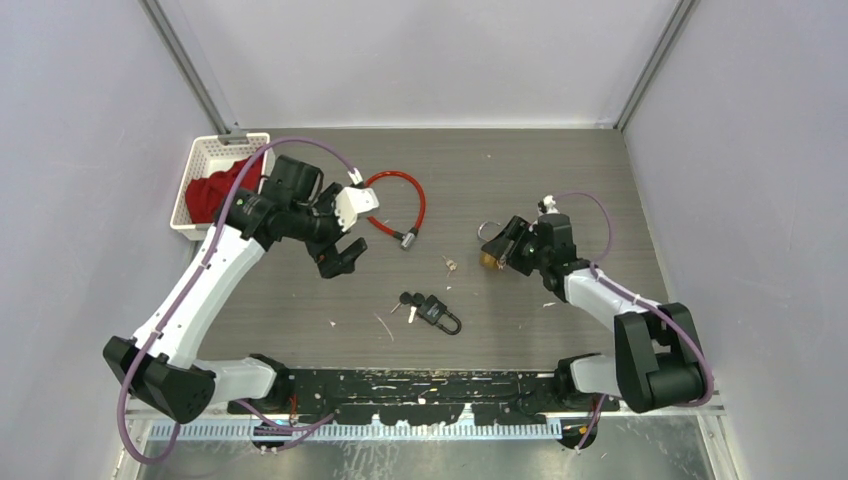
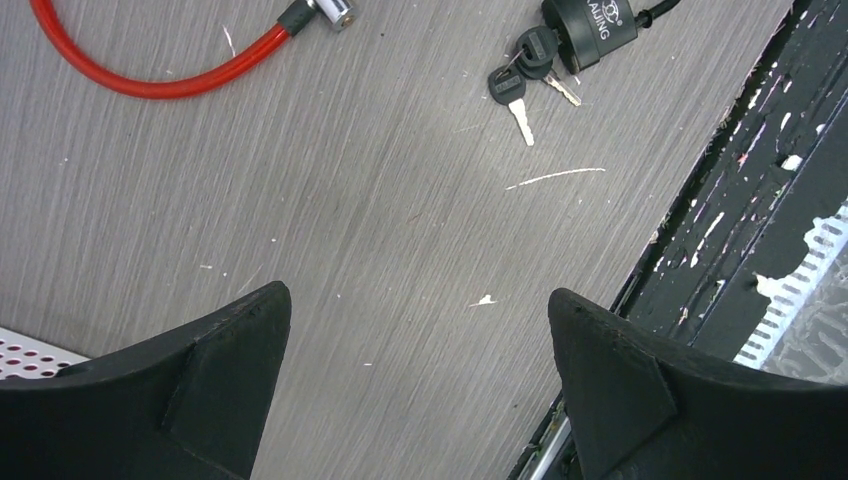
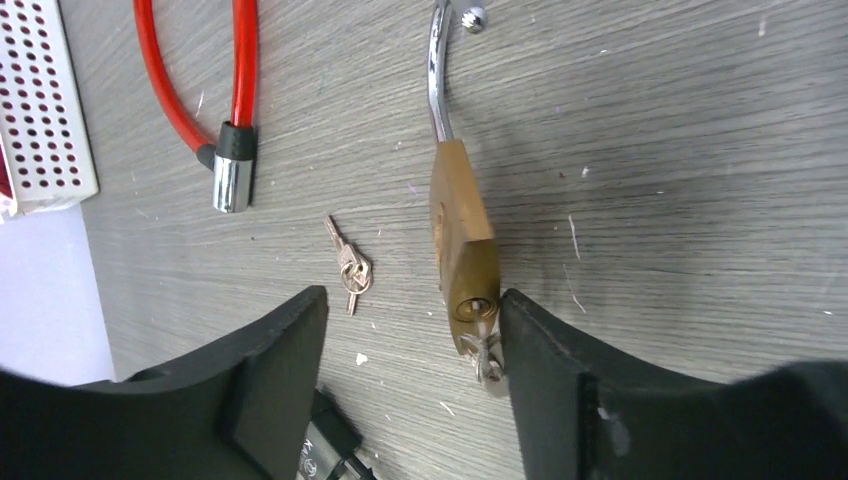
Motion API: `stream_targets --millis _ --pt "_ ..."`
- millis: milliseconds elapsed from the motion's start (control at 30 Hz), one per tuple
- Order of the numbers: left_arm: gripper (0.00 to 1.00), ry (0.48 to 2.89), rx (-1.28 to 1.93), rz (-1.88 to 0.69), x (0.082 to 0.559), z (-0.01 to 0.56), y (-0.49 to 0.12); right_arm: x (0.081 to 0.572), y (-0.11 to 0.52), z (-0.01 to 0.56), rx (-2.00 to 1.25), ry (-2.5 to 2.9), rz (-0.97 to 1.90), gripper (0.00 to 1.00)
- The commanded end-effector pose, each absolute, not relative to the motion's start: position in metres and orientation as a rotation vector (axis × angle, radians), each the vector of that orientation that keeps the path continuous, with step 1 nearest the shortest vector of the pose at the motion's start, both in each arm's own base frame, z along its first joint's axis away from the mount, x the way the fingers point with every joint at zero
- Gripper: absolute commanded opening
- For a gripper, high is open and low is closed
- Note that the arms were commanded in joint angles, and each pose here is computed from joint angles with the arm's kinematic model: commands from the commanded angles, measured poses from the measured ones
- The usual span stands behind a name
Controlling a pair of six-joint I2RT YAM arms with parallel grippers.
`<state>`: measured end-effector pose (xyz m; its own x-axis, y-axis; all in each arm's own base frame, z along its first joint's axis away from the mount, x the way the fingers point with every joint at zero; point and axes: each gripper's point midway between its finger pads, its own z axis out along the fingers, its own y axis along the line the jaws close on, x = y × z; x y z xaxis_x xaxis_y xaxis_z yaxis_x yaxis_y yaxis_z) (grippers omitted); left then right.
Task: Unlock with the key
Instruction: Place the lock at the center of the board.
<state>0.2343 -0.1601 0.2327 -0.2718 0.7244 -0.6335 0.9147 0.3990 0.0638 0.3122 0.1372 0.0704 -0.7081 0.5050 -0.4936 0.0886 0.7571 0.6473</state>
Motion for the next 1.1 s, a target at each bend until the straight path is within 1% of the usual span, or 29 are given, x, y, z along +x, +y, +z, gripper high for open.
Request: stream_targets --millis 0,100,133,300,333,367,500,633,667,767,800,933,1067 --pt "0.99 2.075 1.351 -0.437 0.234 0.236 -0.158 0.328 0.129 0.107 0.428 2.149 0.760 0.72" --pt "0.99 2.076 1.284 -0.420 0.242 0.239 -0.152 0.331 0.111 0.120 0.434 2.125 0.630 0.90" --pt "0.99 2.069 1.258 -0.408 0.246 0.242 -0.149 0.333 0.104 0.127 0.433 2.113 0.584 0.94" --pt "0.99 2.064 1.097 -0.313 0.272 0.255 -0.130 0.345 0.090 0.157 0.390 2.059 0.462 0.96" --pt "1.00 2.074 1.067 -0.299 0.276 0.255 -0.126 0.349 0.094 0.164 0.364 2.046 0.446 1.00" --pt "0.99 2.082 1.041 -0.285 0.280 0.254 -0.121 0.351 0.099 0.171 0.332 2.037 0.434 1.00" --pt "0.99 2.098 0.937 -0.226 0.300 0.250 -0.102 0.361 0.134 0.189 0.187 2.021 0.417 1.00" --pt "0.99 2.110 0.832 -0.243 0.314 0.248 -0.082 0.374 0.174 0.185 0.048 2.081 0.392 1.00" --pt "0.99 2.122 0.810 -0.245 0.315 0.246 -0.078 0.376 0.187 0.180 0.012 2.094 0.397 0.99" --pt "0.99 2.136 0.766 -0.262 0.320 0.236 -0.071 0.379 0.223 0.156 -0.071 2.153 0.401 0.85" --pt "0.99 2.152 0.756 -0.258 0.320 0.231 -0.069 0.381 0.232 0.150 -0.088 2.166 0.404 0.83" --pt "0.99 2.221 0.783 -0.276 0.312 0.212 -0.067 0.390 0.275 0.131 -0.178 2.194 0.417 0.77" --pt "1.00 2.263 0.813 -0.299 0.302 0.201 -0.067 0.411 0.297 0.108 -0.179 2.281 0.379 0.73"
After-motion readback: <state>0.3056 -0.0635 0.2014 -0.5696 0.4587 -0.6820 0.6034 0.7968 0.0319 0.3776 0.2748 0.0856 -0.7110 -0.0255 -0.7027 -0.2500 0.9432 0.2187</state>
